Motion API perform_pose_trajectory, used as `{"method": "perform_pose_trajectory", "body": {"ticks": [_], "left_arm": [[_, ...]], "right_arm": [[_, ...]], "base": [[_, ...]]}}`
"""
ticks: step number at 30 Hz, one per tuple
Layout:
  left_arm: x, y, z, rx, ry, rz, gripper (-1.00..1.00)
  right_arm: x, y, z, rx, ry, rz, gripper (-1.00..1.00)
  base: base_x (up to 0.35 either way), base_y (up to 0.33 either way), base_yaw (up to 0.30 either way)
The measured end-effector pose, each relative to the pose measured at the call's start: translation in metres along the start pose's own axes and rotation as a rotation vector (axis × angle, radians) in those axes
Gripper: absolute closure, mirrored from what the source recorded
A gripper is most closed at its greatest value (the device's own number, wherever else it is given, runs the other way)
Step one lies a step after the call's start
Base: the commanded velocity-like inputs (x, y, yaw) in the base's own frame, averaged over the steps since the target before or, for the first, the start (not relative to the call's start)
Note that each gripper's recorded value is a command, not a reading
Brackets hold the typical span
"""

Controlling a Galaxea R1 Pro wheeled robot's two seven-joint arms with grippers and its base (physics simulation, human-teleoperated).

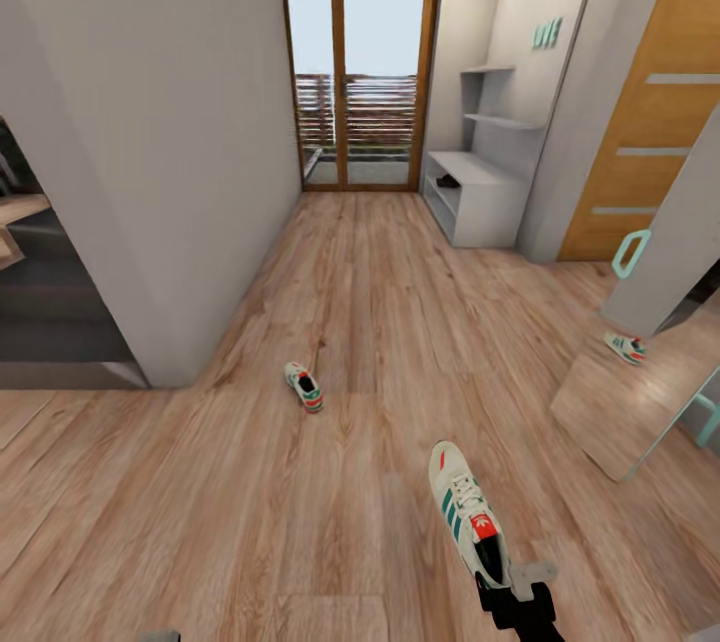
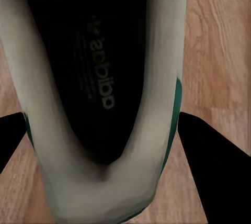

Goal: Pick up the two gym shoes and the two sandals from the corridor floor and place them onto the hallstand (shoe rack) in the corridor, making sure they are on the rack and not on the floor. Arrange them so the two gym shoes are next to each other and the two sandals are next to each other.

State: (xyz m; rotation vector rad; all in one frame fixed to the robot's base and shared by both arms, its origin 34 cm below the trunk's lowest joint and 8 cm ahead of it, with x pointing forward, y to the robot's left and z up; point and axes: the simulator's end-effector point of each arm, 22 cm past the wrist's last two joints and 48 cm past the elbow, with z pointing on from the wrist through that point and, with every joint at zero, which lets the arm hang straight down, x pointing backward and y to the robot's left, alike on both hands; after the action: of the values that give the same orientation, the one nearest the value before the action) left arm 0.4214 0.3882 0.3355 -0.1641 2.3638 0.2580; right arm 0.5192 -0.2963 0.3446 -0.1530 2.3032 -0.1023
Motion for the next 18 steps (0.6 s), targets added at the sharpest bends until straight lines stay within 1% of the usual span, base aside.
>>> {"method": "perform_pose_trajectory", "body": {"ticks": [6, 10, 18], "left_arm": [[0.0001, 0.0, -0.0001, 0.0, 0.0, 0.0, -1.0], [-0.0003, 0.0, -0.0001, 0.0, -0.001, 0.0, -1.0], [-0.0019, 0.0001, -0.0002, 0.0, -0.005, 0.0, -1.0]], "right_arm": [[-0.0006, 0.0002, 0.0002, 0.001, -0.001, 0.003, 1.0], [-0.0012, 0.0001, 0.0002, 0.002, -0.002, 0.005, 1.0], [-0.0031, 0.0006, 0.0, 0.002, -0.006, 0.006, 1.0]], "base": [[0.292, -0.143, 0.031], [0.292, -0.143, 0.211], [0.288, -0.147, 0.26]]}}
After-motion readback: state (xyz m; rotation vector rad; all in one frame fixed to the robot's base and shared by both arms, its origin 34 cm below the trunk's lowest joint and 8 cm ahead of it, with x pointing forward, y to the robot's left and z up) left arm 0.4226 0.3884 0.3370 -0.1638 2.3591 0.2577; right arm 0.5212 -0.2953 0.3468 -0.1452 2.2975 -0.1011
